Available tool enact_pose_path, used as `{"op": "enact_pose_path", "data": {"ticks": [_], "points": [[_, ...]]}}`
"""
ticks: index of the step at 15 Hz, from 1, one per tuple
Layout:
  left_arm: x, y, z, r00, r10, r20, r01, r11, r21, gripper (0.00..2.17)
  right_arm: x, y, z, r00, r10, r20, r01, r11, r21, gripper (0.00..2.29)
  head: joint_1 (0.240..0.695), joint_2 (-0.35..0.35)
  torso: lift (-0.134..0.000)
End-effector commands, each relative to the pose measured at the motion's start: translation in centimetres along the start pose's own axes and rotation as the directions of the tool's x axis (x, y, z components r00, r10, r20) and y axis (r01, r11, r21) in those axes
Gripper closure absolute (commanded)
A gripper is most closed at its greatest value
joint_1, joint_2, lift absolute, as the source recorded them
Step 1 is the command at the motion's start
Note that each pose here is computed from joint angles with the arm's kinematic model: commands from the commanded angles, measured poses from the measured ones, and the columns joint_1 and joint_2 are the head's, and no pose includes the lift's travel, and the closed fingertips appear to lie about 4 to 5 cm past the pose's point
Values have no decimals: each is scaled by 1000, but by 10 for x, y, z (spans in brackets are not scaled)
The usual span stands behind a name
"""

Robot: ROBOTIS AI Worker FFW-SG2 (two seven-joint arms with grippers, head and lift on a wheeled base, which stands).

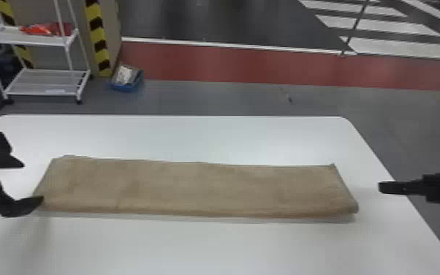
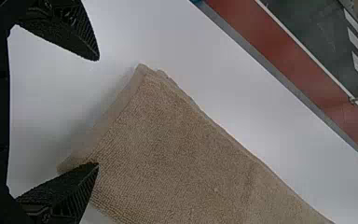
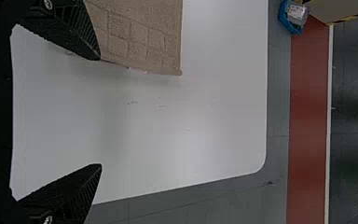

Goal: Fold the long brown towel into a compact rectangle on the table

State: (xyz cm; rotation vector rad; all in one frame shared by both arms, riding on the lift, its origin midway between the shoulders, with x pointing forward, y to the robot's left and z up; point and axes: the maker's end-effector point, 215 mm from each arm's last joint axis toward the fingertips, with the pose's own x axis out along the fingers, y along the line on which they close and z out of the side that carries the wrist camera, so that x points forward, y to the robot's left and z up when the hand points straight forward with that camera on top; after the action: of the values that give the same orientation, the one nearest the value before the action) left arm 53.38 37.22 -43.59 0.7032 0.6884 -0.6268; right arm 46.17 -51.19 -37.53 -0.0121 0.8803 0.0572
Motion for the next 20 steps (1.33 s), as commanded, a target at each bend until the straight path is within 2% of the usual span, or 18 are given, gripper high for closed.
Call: {"op": "enact_pose_path", "data": {"ticks": [1, 2, 3, 5, 6, 7, 8, 9, 10, 12, 13, 15, 16, 17, 20], "points": [[-17, 9, 3, 1000, 0, 2, 1, 990, -142, 87, 0, -2, -3, 1000, -2, -3, 2, 1000, 4, 60, 695, -155, -125], [-25, 10, 10, 1000, -12, 27, 19, 967, -255, 87, -1, -2, -3, 1000, -3, -2, 3, 1000, 5, 60, 695, -153, -125], [-32, 7, 16, 998, -32, 54, 49, 932, -359, 83, -1, -2, -4, 1000, -3, -4, 3, 1000, 5, 60, 695, -152, -125], [-38, 1, 27, 993, -69, 93, 108, 845, -524, 87, 2, 0, -7, 1000, 2, -8, -2, 1000, 9, 60, 695, -156, -125], [-38, -4, 28, 992, -84, 92, 122, 792, -599, 83, 2, 1, -9, 1000, 3, -10, -3, 1000, 10, 60, 695, -159, -125], [-35, -12, 29, 991, -105, 81, 132, 744, -655, 87, 3, 1, -11, 1000, 4, -13, -3, 1000, 10, 60, 695, -162, -125], [-32, -19, 30, 990, -113, 86, 141, 711, -689, 87, 3, 0, -12, 1000, 1, -15, -1, 1000, 9, 60, 695, -168, -125], [-27, -23, 29, 991, -112, 78, 134, 685, -716, 90, 3, 0, -12, 1000, -2, -15, 2, 1000, 9, 60, 695, -173, -125], [-25, -23, 27, 993, -99, 66, 115, 671, -733, 100, 3, 0, -12, 1000, -2, -15, 2, 1000, 9, 60, 695, -177, -125], [-22, -33, 28, 994, -104, 33, 90, 608, -789, 130, 2, -3, -16, 1000, -6, -17, 6, 1000, 14, 60, 695, -182, -125], [-20, -31, 25, 996, -93, 0, 56, 602, -796, 147, 2, -3, -17, 1000, -5, -18, 5, 1000, 15, 60, 695, -188, -125], [-14, -25, 32, 997, -67, -24, 21, 607, -795, 151, 4, -3, -21, 1000, -5, -26, 5, 1000, 12, 60, 695, -193, -125], [-12, -20, 34, 998, -49, -43, -3, 615, -788, 151, 4, -3, -21, 1000, -5, -26, 5, 1000, 10, 60, 695, -194, -125], [-7, -19, 38, 998, -44, -51, -13, 613, -790, 154, 5, -4, -22, 1000, -6, -27, 7, 1000, 10, 60, 695, -195, -125], [10, -19, 38, 993, -47, -104, -52, 622, -781, 171, 3, -7, -23, 1000, -11, -25, 11, 1000, 11, 60, 695, -200, -125]]}}
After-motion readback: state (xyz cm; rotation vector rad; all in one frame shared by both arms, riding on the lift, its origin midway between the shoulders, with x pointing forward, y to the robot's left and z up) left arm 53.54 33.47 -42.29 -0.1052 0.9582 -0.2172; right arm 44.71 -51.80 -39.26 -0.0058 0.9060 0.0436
